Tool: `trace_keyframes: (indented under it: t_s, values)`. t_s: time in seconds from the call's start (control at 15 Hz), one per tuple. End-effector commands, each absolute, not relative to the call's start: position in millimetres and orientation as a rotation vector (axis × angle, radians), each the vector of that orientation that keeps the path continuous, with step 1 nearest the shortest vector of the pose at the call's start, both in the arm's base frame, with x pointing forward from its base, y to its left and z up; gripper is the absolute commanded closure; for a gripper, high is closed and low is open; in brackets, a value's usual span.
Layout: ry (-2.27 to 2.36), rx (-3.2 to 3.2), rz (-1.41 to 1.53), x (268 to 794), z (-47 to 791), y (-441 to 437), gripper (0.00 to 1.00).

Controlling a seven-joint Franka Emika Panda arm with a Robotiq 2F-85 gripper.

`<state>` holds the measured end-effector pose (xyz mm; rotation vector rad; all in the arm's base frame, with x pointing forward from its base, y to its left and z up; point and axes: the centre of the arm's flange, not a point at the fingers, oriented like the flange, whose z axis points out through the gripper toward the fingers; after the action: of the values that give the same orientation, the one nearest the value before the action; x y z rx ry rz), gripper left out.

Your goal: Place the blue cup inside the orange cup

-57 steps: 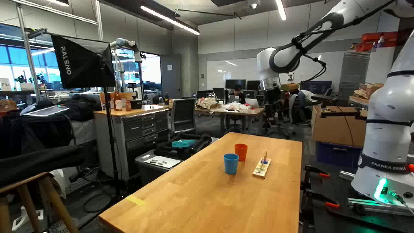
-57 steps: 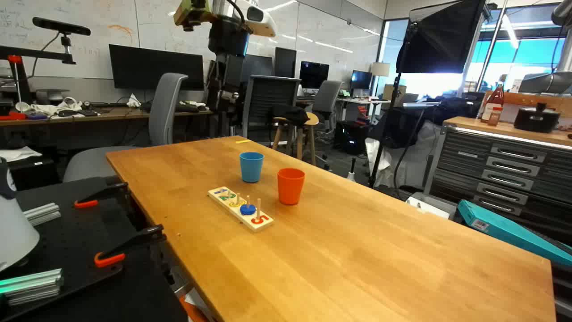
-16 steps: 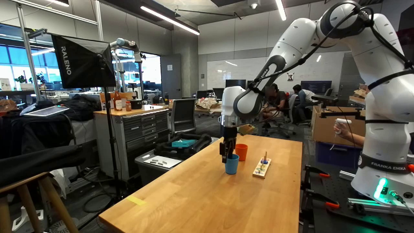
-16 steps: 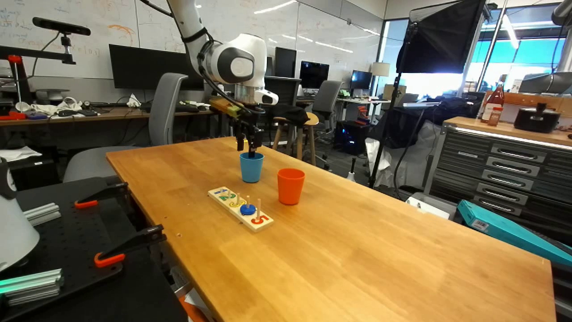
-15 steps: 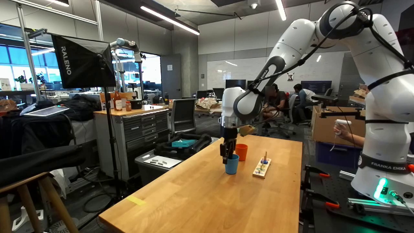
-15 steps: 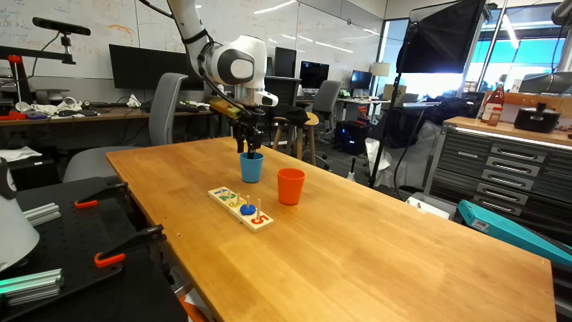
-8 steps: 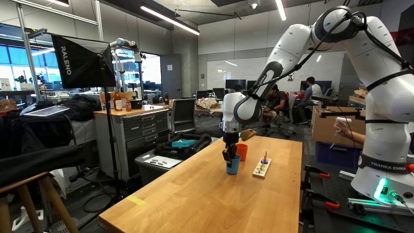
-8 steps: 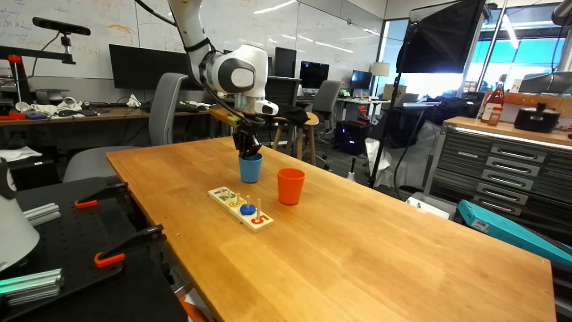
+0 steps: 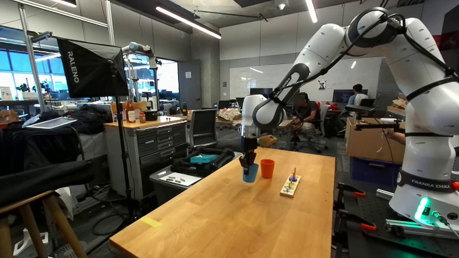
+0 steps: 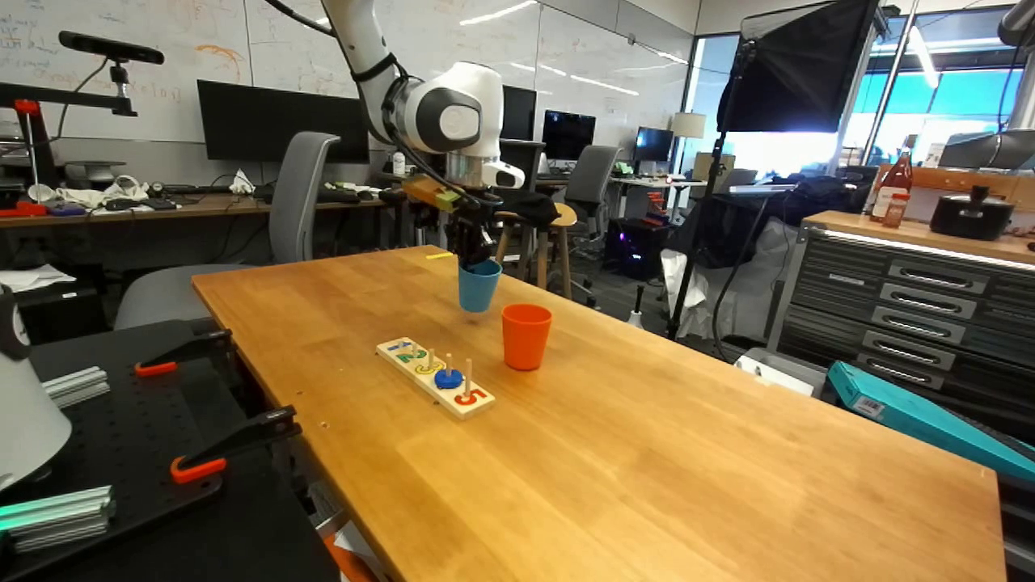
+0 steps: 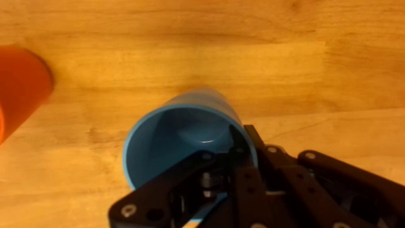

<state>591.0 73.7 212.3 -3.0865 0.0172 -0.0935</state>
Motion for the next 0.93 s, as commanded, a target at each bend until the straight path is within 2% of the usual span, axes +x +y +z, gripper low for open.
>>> trace_keyframes:
  t_s: [0.0,0.47,0.87]
  values:
    - [0.049,-3.133,-0.117,630,246,46,0.99]
    - [0.221,-3.196,-0.132,655,295,-30,0.99]
    - [0.286,-3.236,0.134,625,295,-59,0.99]
